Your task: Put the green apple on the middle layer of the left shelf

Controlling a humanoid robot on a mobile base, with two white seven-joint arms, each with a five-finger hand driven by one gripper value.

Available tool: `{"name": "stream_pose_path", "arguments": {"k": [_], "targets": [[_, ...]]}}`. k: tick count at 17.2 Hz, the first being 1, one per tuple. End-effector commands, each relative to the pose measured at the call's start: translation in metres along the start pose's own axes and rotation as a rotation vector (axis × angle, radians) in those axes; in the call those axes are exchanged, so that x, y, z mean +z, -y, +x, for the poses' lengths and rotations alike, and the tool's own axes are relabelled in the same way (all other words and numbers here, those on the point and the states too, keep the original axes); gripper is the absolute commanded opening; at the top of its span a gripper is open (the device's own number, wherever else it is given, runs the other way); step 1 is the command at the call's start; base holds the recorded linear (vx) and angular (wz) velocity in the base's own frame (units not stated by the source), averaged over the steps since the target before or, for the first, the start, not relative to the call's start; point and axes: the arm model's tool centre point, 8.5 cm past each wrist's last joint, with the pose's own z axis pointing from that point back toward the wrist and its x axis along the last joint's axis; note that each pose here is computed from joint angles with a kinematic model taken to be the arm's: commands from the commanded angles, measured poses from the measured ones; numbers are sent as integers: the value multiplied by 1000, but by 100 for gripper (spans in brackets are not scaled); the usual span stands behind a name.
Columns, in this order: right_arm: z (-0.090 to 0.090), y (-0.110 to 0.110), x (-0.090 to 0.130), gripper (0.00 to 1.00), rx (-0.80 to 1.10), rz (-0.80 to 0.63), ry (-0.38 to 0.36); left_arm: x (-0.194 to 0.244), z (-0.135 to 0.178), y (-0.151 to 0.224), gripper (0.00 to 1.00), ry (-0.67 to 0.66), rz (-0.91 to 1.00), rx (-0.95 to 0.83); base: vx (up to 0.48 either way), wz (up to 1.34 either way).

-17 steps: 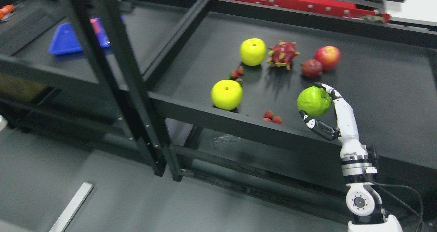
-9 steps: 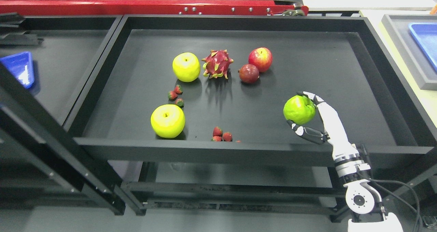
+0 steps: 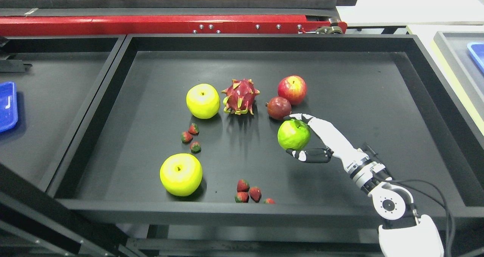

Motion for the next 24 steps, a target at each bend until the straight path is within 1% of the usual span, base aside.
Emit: {"name": "stream_pose_path", "arguments": {"k": [1,2,4,6,7,8,9,10,12,13,14,15,16,18,19,20,21,23,24], "targets": [[22,-20,-19,2,116,224,90,2,0,-11,100,-2,18,-1,229,-23],[23,-15,-23,2,131,231,93,2,0,-11,100,-2,18,-1,229,-23],[18,2,-29,2,185,224,78,2,0,-11,100,0,18,-1,160,-85],[7,9,-32,2,202,236,54,2,0,-11,100,0,18,-1,124,-85],[7,8,-32,3,210,251,52,2,0,-11,100,-2,18,-1,105,-76],[10,-3,-33,3,210,301,62,2,0,-11,100,0,18,-1,79,-33],[16,-21,-36,3,208,357,82,2,0,-11,100,0,18,-1,79,-33],[19,-34,-40,4,215,393,86,2,0,-11,100,-2,18,-1,68,-3],[29,-40,-54,6,205,393,104,2,0,-11,100,0,18,-1,53,-10],[33,-41,-59,19,191,391,109,2,0,-11,100,0,18,-1,26,-10],[30,-42,-57,51,169,392,94,2,0,-11,100,0,18,-1,26,-10],[20,-33,-53,100,132,369,47,2,0,-11,100,-2,18,-1,0,0],[13,-29,-48,100,105,350,26,2,0,-11,100,0,18,-1,0,0],[9,-18,-43,100,78,292,28,2,0,-11,100,0,18,-1,0,0],[6,-8,-43,100,51,226,22,2,0,-11,100,-2,18,-1,0,0],[4,3,-42,100,-24,114,24,2,0,-11,100,0,18,-1,0,0],[-2,10,-34,100,-130,-17,25,2,0,-11,100,0,18,-1,0,0],[-25,13,-2,100,-406,-309,9,2,0,-11,100,0,18,-1,0,0],[-34,8,13,100,-515,-407,-11,2,0,-11,100,0,18,-1,2,11]]}}
